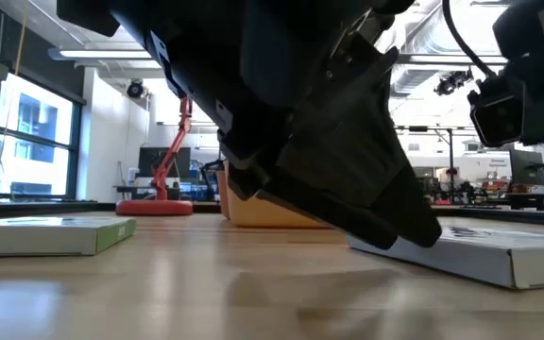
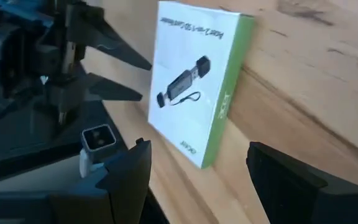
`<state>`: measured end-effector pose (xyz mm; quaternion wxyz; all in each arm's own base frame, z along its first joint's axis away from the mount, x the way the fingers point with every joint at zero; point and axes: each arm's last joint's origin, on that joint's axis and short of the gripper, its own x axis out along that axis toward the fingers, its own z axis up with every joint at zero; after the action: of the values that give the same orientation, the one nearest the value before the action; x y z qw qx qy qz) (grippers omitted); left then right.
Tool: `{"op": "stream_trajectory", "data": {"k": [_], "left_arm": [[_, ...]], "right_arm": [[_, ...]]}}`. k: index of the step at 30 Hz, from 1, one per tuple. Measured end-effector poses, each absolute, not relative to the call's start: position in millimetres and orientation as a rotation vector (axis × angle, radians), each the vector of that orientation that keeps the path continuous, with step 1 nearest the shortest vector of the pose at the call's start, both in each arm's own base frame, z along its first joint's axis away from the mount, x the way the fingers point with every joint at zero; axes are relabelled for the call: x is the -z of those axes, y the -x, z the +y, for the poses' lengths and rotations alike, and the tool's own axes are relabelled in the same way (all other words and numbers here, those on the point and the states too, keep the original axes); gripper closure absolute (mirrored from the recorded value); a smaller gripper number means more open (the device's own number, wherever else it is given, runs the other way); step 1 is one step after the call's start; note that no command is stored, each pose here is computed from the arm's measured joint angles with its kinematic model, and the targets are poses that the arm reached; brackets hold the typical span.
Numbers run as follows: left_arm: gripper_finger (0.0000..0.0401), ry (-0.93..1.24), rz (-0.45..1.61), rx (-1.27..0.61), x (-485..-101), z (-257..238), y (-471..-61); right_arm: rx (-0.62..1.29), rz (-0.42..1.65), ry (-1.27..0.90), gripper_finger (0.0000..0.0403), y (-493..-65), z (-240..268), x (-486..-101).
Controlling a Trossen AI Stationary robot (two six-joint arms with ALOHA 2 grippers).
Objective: Pick and place items into bin
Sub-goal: Put the right card reader box into the yellow bin
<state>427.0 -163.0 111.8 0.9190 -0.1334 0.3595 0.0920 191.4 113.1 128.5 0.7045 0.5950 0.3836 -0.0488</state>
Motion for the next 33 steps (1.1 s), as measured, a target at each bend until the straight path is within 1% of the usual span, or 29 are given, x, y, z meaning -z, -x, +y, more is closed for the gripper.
{"op": "stream_trajectory", "data": {"k": [4, 15, 24, 33], "left_arm": [[0.0252, 0.289, 0.777, -0.222, -108.8, -161.6, -423.7], [0.0252, 0.274, 0.773, -0.249, -108.5, -160.0, -423.3], [0.0252, 0.285, 0.748, -0.275, -98.5, -161.2, -426.3], [0.0252, 0.279, 0.749, -0.283, -97.3, -160.5, -426.2]], "right_arm": [[0.149, 0.881, -1.315, 0.0151, -193.9, 114.1, -120.9], [0.177, 0.918, -1.255, 0.0151, -217.3, 128.0, -109.2], [0.160, 0.899, -1.254, 0.0151, -233.7, 137.5, -106.3], [0.135, 0.862, -1.236, 0.0151, -236.3, 138.5, -107.4]]}}
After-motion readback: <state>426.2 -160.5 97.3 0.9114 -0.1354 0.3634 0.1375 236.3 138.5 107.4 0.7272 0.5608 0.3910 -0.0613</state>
